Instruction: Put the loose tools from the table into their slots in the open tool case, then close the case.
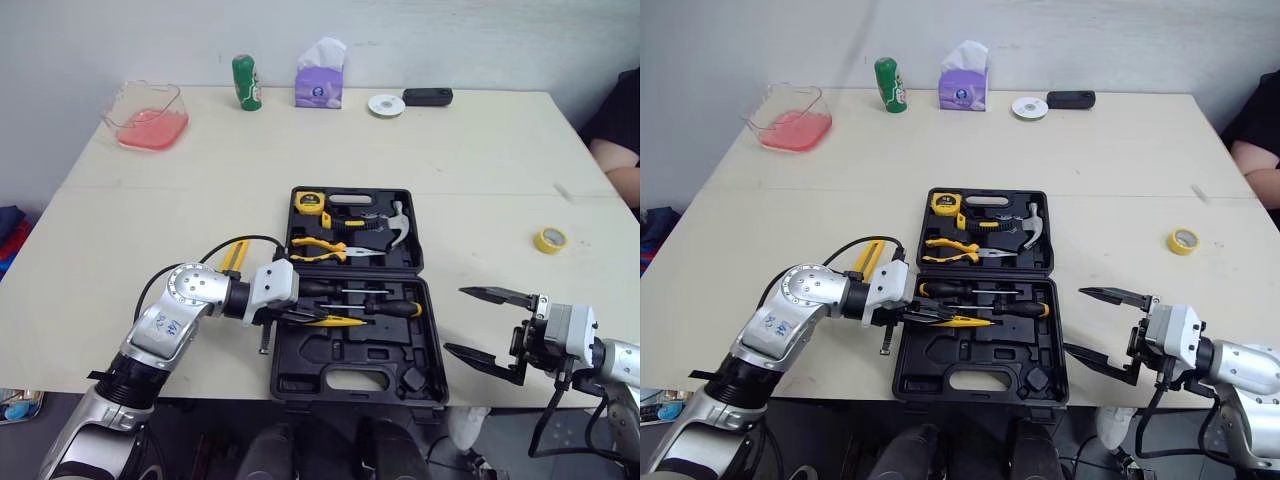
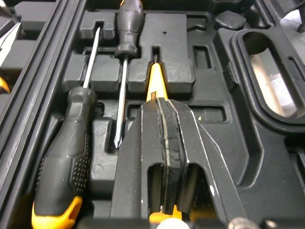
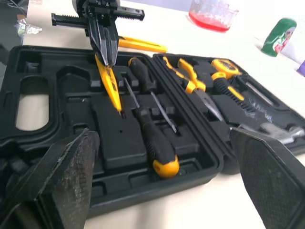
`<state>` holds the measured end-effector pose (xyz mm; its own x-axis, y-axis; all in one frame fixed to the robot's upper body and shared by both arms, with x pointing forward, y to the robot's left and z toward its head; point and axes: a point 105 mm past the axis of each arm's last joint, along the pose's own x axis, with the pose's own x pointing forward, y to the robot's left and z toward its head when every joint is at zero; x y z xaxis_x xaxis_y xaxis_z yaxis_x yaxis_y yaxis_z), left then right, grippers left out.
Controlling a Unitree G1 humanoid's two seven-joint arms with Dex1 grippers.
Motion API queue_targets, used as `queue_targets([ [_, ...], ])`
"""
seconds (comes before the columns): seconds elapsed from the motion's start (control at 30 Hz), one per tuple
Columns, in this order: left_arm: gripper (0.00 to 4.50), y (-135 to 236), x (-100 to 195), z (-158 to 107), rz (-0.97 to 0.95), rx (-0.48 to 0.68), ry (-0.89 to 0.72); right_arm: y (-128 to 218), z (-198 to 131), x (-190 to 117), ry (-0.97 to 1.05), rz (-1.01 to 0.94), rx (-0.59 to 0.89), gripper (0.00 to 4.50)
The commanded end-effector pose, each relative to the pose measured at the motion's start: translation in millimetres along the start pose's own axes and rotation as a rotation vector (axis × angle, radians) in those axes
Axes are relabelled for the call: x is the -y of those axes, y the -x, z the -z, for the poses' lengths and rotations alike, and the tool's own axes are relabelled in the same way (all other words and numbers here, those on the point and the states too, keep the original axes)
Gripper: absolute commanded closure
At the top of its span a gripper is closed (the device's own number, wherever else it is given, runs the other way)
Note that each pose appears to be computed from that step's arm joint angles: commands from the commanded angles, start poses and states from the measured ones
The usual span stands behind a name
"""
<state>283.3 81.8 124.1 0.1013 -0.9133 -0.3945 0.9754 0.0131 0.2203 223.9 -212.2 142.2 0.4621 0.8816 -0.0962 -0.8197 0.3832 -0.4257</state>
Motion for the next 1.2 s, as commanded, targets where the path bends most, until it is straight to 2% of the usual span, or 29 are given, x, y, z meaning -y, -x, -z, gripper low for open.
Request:
queue_targets([
  [0.03,4.41,-3.2,5.0,4.0,0.023,-0.006,0.012,5.2,-4.1,0.7,0.037,0.019,0.011,0.0],
  [0.13,4.41,-4.9,9.0,21.0,0.042,-0.059,0.042,5.2,-4.4,-0.2,0.04,0.023,0.01,0.0],
  [0.27,4.41,-6.8,7.0,31.3,0.026,-0.093,0.072,1.3,-8.8,-0.4,0.041,0.022,0.012,0.0],
  [0.63,4.41,-10.8,5.2,52.7,-0.006,-0.209,0.164,-6.2,-14.8,2.8,0.035,0.022,0.015,0.0],
  [0.77,4.41,-9.3,7.0,55.5,-0.003,-0.234,0.13,-6.9,-14.9,3.7,0.029,0.028,0.015,0.0],
  [0.97,4.41,-7.0,3.0,31.2,-0.018,-0.097,0.04,-3.2,-14.4,9.5,0.035,0.058,0.003,0.0],
  [1.1,4.41,21.2,-12.2,-8.7,-0.104,0.119,-0.032,10.6,-16.0,26.1,0.051,0.115,-0.019,0.0],
  [1.13,4.41,31.3,-13.8,-12.3,-0.127,0.141,-0.035,15.8,-16.7,31.1,0.056,0.134,-0.026,0.0],
  [1.2,3.85,53.0,-13.2,-14.0,-0.17,0.16,-0.051,28.2,-14.6,39.3,0.044,0.171,-0.056,0.0],
])
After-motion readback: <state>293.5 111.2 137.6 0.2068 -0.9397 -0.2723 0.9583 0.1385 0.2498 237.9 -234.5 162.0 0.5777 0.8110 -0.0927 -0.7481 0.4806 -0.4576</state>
